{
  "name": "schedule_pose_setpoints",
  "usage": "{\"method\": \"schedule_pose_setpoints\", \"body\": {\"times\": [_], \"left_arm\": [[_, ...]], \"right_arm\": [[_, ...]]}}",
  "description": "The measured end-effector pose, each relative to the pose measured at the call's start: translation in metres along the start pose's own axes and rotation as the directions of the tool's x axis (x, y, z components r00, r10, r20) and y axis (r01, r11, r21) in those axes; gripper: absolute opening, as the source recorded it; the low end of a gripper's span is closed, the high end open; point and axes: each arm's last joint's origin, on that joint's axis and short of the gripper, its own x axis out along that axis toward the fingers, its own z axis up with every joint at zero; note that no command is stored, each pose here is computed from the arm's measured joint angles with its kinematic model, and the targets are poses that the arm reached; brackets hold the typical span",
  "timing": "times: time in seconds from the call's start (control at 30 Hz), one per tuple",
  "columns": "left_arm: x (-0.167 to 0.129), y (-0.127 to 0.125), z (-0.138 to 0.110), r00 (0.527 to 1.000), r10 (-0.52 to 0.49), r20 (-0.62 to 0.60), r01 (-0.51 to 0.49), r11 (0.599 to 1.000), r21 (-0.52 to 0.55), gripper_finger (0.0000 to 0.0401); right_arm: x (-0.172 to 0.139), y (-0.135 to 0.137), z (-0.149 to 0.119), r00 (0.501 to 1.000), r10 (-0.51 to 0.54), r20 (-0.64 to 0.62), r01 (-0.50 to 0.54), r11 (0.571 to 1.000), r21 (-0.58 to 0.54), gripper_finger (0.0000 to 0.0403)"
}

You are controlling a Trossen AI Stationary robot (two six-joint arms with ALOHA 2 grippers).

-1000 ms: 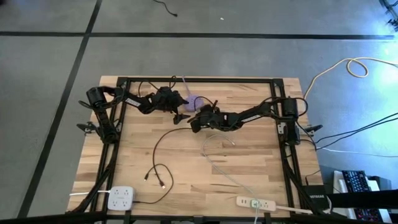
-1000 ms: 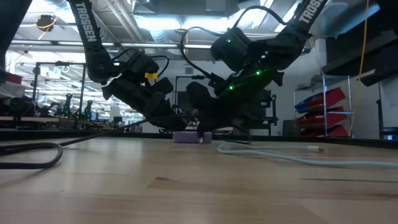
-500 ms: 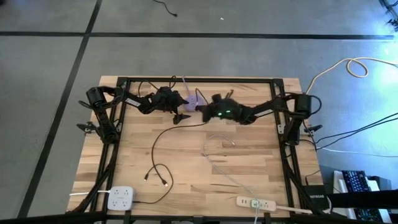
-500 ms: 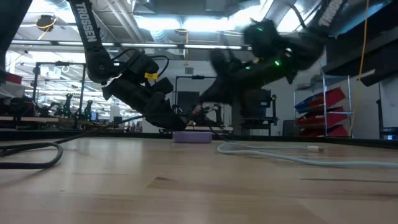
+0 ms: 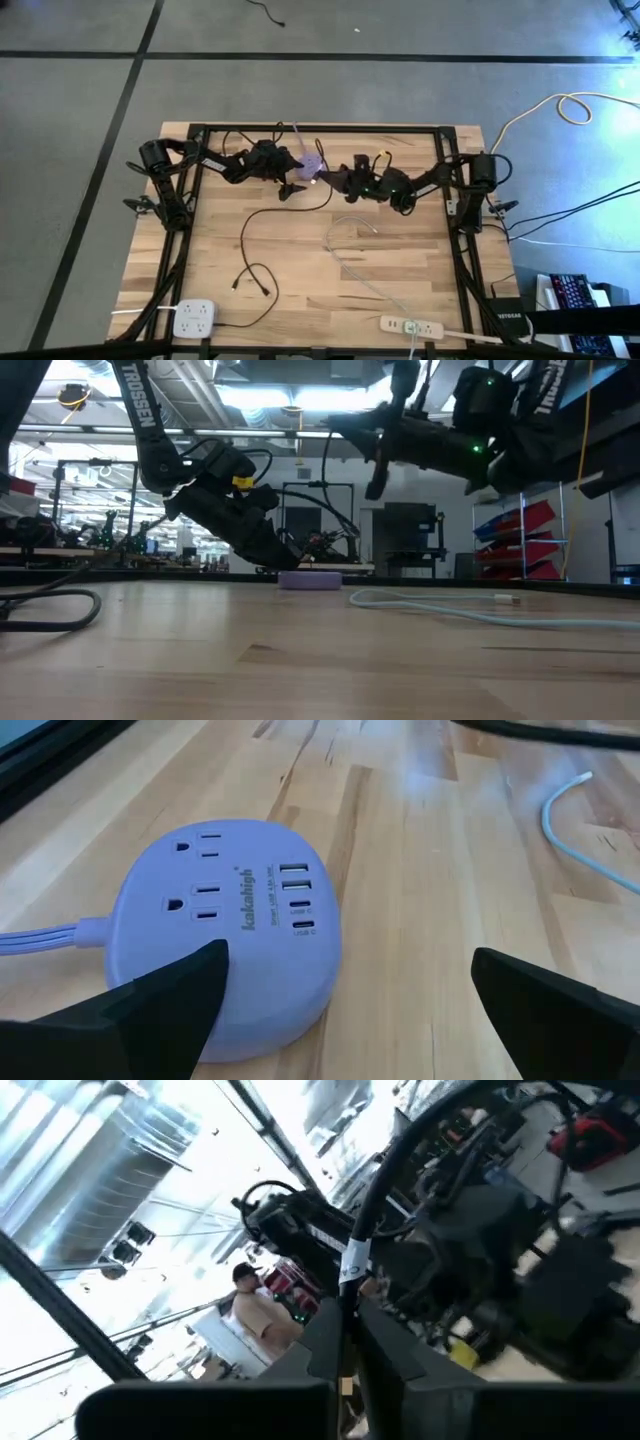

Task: Insert USB
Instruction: Insert the black usb cable into the purple outlet extension

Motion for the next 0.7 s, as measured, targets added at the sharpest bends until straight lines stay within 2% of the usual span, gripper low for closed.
{"method": "schedule_pose_setpoints", "body": {"times": [0.2,0.57,0.7], "left_arm": [[0.0,0.0,0.0003,1.0,-0.001,0.003,0.001,1.0,0.003,0.04],[0.0,0.0,0.0003,1.0,-0.001,0.003,0.001,1.0,0.016,0.04],[0.0,0.0002,0.0001,1.0,0.007,0.0,-0.007,1.0,-0.019,0.04]], "right_arm": [[0.0064,0.0049,0.0013,0.999,0.038,-0.002,-0.038,0.999,-0.004,0.0],[0.0068,0.005,0.0014,0.999,0.039,-0.002,-0.039,0.999,-0.005,0.0],[0.0068,0.005,0.0014,0.999,0.038,-0.002,-0.038,0.999,-0.008,0.0]]}}
